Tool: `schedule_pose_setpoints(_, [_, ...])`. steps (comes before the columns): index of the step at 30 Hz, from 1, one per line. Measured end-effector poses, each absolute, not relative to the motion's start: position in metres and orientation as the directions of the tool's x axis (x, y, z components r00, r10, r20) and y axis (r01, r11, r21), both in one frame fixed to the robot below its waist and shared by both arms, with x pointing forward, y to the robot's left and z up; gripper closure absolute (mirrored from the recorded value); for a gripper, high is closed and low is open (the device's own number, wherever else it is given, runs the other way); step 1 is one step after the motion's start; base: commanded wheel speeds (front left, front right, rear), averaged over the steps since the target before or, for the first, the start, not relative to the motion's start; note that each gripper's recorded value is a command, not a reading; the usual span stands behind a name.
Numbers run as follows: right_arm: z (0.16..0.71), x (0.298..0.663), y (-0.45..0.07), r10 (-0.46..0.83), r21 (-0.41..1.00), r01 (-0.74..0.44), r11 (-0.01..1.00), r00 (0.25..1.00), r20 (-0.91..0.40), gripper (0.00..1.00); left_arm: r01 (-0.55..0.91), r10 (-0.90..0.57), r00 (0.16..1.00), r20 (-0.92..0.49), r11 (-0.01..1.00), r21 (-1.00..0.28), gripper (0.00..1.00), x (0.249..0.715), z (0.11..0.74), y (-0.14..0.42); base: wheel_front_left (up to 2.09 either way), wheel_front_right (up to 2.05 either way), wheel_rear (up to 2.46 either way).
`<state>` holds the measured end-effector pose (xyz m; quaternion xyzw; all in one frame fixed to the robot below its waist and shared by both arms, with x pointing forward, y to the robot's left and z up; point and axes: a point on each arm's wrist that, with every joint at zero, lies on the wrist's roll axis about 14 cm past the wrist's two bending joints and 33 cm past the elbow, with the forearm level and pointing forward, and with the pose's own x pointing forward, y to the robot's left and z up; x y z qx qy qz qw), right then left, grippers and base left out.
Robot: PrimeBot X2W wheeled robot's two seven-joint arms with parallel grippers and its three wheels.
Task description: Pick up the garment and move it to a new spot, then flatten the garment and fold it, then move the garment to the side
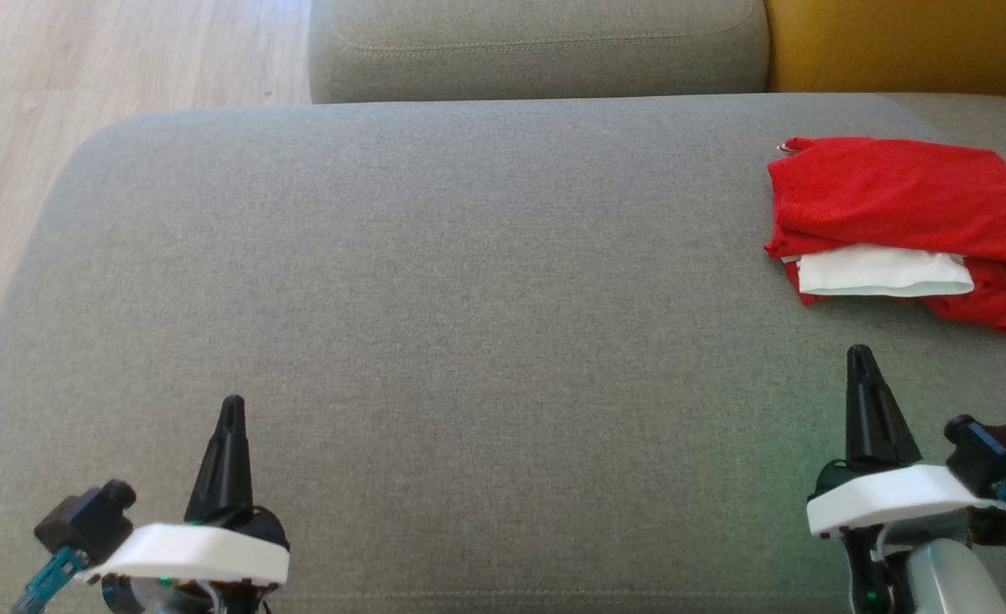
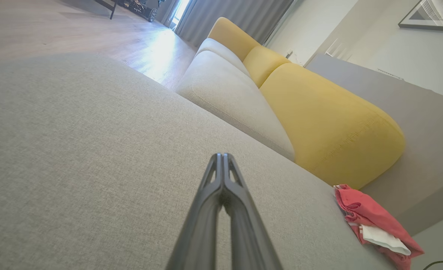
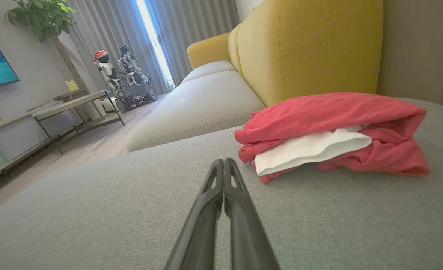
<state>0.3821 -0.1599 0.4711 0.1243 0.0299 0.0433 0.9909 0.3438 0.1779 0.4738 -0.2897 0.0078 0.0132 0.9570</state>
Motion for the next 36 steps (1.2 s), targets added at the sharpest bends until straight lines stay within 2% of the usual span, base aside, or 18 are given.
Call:
schedule_pose_setpoints(20, [0.468, 0.381, -0.172, 0.041, 0.448, -0.002, 0.894, 0.996, -0.078, 1.0, -0.063, 0.036, 0.998, -0.053, 0.73, -0.68, 1.0, 0.349, 0.471, 0.182, 0.0, 0.0, 0.0])
schedule_pose_setpoints(36, [0.467, 0.379, -0.181, 0.006, 0.601, 0.055, 0.797, 0.995, -0.099, 1.0, -0.089, 0.033, 0.996, -0.088, 0.628, -0.773, 1.0, 0.351, 0.466, 0.182, 0.0, 0.0, 0.0])
